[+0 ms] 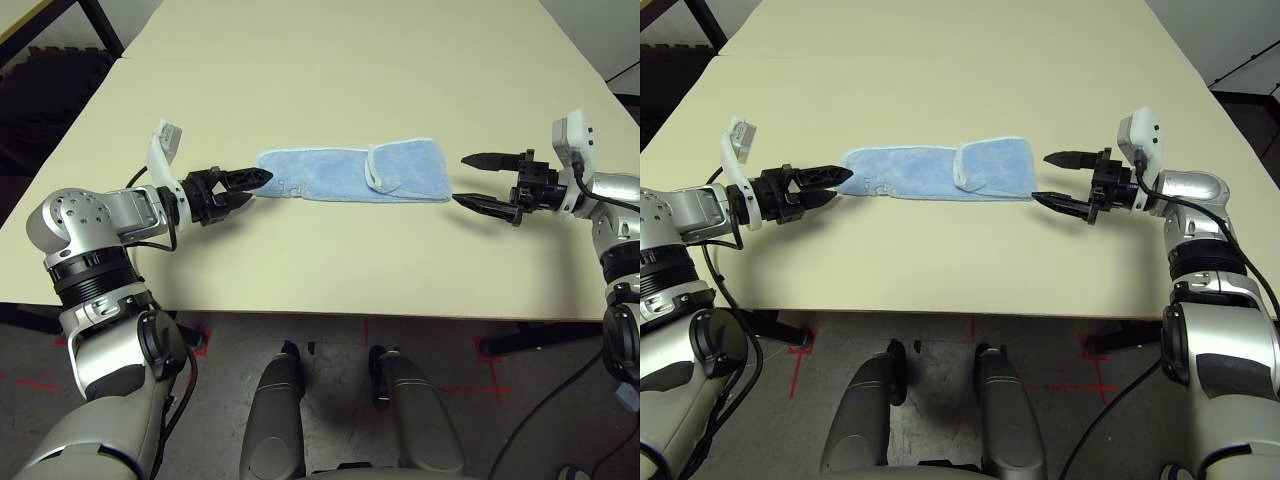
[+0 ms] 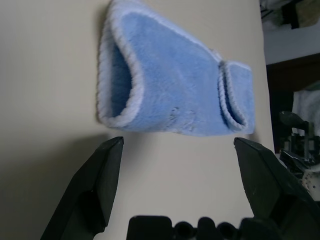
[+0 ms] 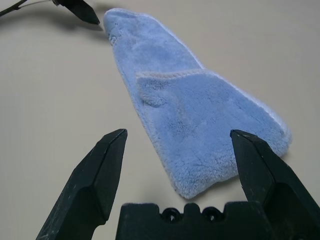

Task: Fold the towel and set it aside.

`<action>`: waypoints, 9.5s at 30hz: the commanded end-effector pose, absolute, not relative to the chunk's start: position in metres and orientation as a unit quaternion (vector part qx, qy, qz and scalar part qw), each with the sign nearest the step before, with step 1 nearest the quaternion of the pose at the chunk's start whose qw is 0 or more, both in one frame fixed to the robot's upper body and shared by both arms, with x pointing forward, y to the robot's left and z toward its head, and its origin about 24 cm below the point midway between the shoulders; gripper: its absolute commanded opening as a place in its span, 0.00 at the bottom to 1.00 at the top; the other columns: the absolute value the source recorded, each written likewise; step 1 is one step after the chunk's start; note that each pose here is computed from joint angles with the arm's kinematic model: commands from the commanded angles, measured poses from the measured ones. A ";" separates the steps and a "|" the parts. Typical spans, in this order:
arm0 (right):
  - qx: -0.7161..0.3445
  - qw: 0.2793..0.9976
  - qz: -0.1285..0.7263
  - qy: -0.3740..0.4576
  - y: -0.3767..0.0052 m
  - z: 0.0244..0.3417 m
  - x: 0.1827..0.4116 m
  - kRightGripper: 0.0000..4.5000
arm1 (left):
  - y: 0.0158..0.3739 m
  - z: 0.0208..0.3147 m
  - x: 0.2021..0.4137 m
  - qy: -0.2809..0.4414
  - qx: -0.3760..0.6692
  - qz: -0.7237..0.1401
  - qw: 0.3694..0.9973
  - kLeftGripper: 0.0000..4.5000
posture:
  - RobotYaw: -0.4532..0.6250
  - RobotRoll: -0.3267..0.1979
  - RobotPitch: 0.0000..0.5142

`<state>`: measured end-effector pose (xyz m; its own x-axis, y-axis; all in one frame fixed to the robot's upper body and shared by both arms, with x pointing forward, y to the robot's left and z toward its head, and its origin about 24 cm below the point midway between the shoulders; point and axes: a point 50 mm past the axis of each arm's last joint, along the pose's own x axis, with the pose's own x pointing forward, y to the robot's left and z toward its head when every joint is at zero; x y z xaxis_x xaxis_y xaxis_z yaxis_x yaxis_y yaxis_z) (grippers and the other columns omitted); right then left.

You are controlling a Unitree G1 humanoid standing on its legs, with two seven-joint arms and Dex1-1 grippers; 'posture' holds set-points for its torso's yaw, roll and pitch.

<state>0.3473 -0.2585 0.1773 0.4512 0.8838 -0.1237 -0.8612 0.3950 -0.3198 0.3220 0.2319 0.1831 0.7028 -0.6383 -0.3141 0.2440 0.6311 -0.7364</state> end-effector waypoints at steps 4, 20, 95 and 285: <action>-0.177 0.828 0.530 -0.041 -0.256 0.181 0.347 0.99 | 0.234 0.172 0.323 0.311 -0.354 -0.231 0.851 1.00 | 0.43 0.62 0.41; -0.186 0.826 0.531 -0.039 -0.255 0.182 0.347 0.99 | 0.220 0.169 0.353 0.288 -0.364 -0.218 0.859 1.00 | 0.43 0.62 0.40; -0.185 0.835 0.517 -0.033 -0.249 0.178 0.354 1.00 | 0.113 0.255 0.336 0.229 -0.287 -0.468 0.804 0.01 | 0.45 0.62 0.36; -0.110 0.917 0.382 0.017 -0.125 0.157 0.408 0.00 | 0.131 0.174 0.406 0.014 0.159 -0.440 0.884 0.00 | 0.44 0.62 0.47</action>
<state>0.4080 -0.1254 0.1670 0.7012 0.7103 -0.0617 -0.7061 0.6799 -0.1978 0.4069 0.1309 0.1868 0.6097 -0.7856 -0.1051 0.7754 0.5637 0.2847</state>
